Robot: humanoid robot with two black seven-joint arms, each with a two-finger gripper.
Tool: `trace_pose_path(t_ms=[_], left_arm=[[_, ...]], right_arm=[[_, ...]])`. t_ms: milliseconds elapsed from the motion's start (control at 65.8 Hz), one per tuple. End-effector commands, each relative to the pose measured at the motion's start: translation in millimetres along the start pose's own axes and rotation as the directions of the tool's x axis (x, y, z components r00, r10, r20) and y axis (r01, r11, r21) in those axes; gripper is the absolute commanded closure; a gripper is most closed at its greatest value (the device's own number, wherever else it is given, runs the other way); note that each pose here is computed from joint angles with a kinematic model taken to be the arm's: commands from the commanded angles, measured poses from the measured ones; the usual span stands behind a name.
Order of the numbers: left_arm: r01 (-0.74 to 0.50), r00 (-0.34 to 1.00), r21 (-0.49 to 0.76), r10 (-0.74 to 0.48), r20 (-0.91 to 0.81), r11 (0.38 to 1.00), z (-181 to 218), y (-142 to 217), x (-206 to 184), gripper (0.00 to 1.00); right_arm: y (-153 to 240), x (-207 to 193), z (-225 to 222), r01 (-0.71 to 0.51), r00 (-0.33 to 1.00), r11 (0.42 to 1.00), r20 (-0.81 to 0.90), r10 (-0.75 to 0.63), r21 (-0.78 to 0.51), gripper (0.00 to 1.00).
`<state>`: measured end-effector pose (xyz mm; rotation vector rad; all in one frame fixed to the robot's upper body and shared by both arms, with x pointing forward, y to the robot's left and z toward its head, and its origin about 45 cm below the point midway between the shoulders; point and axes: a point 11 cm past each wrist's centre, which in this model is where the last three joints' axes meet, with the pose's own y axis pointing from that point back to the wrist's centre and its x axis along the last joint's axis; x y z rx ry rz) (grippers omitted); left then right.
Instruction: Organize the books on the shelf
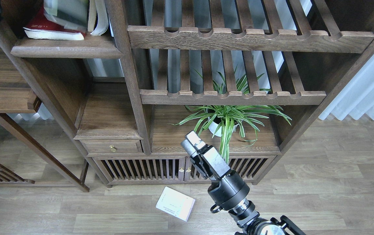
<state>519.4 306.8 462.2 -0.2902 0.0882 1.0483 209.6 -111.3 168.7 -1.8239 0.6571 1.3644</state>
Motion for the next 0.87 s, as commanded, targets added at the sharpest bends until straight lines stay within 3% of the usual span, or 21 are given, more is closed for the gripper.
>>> trace_pose_path(t_ms=[0, 197, 334, 684, 851], left_arm=[[0.010, 0.996, -0.034, -0.012, -0.083, 0.999, -2.7, 8.9, 2.8, 0.01], [0.111, 0.984, -0.032, -0.114, -0.135, 0.993, -10.3, 69.6, -6.8, 0.00], [0.170, 0.965, -0.030, -0.172, -0.195, 0.985, -20.7, 92.5, -23.4, 0.00], [0.145, 0.865, 0.137, -0.058, -0.499, 0.980, -170.8, 154.3, -39.6, 0.00], [0.124, 0.801, 0.183, 0.011, -0.599, 0.975, -222.6, 176.5, -52.5, 0.00]], right_arm=[[0.0, 0.0, 0.1, 0.000, 1.000, 1.000, 0.000, 0.000, 0.000, 0.06], [0.0, 0.0, -0.7, 0.000, 1.000, 1.000, 0.001, 0.000, 0.003, 0.06], [0.2, 0.5, -0.6, -0.002, 1.000, 1.000, 0.001, 0.002, 0.003, 0.06], [-3.7, -0.8, -2.2, 0.008, 1.000, 1.000, -0.002, -0.008, 0.000, 0.06], [-1.8, 3.9, -1.1, -0.007, 1.000, 1.000, 0.000, 0.007, -0.003, 0.06]])
